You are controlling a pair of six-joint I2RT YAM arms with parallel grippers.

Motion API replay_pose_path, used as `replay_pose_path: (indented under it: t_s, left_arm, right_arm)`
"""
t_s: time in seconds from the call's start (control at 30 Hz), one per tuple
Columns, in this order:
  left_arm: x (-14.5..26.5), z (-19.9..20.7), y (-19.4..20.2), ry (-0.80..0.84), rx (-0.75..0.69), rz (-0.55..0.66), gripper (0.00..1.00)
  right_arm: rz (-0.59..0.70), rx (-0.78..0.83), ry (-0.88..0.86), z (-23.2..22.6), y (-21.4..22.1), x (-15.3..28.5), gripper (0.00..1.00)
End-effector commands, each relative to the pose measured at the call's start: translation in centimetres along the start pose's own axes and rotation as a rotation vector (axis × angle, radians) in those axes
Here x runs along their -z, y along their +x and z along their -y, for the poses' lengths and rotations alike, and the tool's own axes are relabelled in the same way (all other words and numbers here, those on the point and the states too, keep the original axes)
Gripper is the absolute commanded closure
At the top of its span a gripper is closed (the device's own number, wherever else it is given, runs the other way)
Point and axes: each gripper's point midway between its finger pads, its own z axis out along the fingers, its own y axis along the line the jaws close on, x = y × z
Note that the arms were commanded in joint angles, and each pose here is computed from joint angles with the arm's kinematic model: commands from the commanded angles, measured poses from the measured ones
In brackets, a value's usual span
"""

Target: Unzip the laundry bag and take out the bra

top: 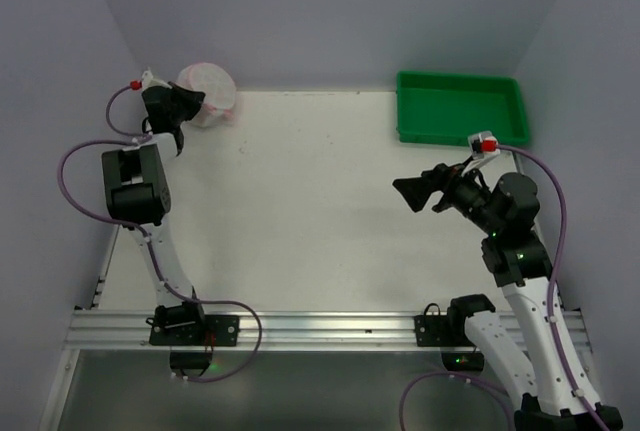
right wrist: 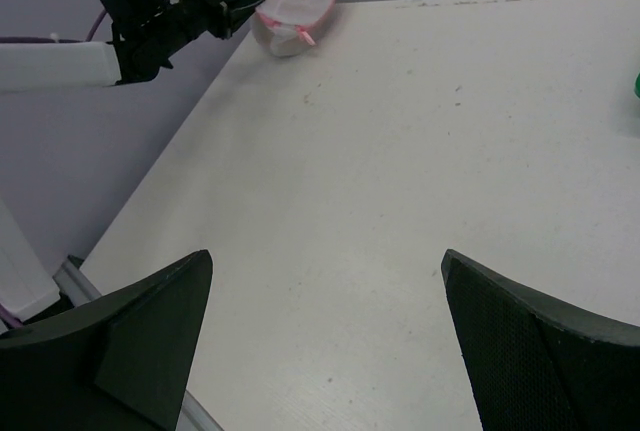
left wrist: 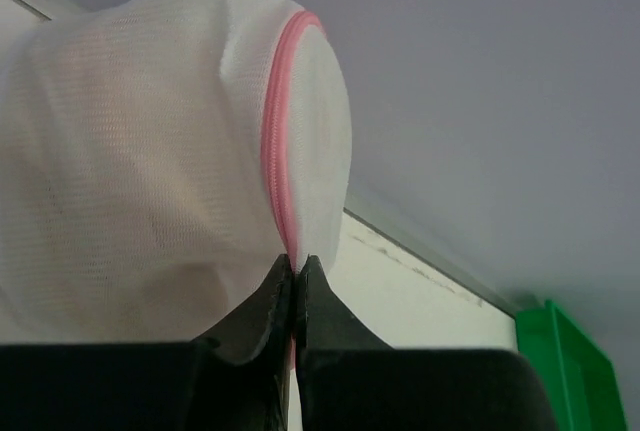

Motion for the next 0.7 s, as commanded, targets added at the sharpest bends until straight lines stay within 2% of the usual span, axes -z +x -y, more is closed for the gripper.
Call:
replay_pose_path:
  t_s: [0.0,0.03,0.07,0.1,0.13,0.17,0.2,0.27,0.4,0.5,0.63,0.67]
  left_arm:
    - [5.0,12.9,3.3,0.304,-0.072,-0.128,1.00]
    - [6.3,13.1,5.8,0.312,-0.077,-0.194,1.00]
    - [8.0,15.5,6.1,0.354,-0.101,-0.204,1.00]
    - [9.4,17.7,8.8,0.396,-0.117,-0.258,1.00]
    - [10.7,17.3,11.0,0.387,-0.121,-0.312,1.00]
    - [12.4,19.0,11.3,0.425,-0.142,-0.318,1.00]
    - [13.8,20.2,13.5,0.456,-0.150,-0.364,1.00]
    - [16.7,20.8,15.9,0.491,-0.142,-0.436,1.00]
    - [22.7,23.3,22.0,0.598,-0.141,-0.585,1.00]
    - [26.3,23.0,25.1,0.621,-0.121,-0.668,1.00]
    - [29.0,19.3,26.8,0.538,-0.053,-0.689,1.00]
    - [29.2,19.2,26.3,0.525,-0.043,-0.659,1.00]
  right_arm:
    - [0.029,0.032,-0.053,-1.1,-0.3,0.3,0.01]
    - [0.028,0.024,-0.058,-1.2,-0.2,0.4,0.01]
    - [0.030,0.024,-0.065,-1.4,-0.2,0.4,0.01]
    - [0.027,0.025,-0.095,-1.9,0.2,0.6,0.01]
    - [0.038,0.022,-0.109,-2.1,0.2,0.8,0.01]
    - [0.055,0.027,-0.127,-2.5,-0.1,0.9,0.01]
    - [0.063,0.015,-0.143,-2.9,-0.1,1.1,0.01]
    - [0.077,0.016,-0.159,-3.2,-0.2,1.2,0.01]
    - [0.057,0.018,-0.133,-2.7,0.6,0.5,0.01]
    - [0.029,0.013,-0.104,-2.1,2.0,-0.5,0.02]
    - [-0.021,0.008,-0.060,-2.0,4.6,-2.5,0.09]
    - [-0.043,0.007,-0.044,-1.8,5.5,-3.3,0.11]
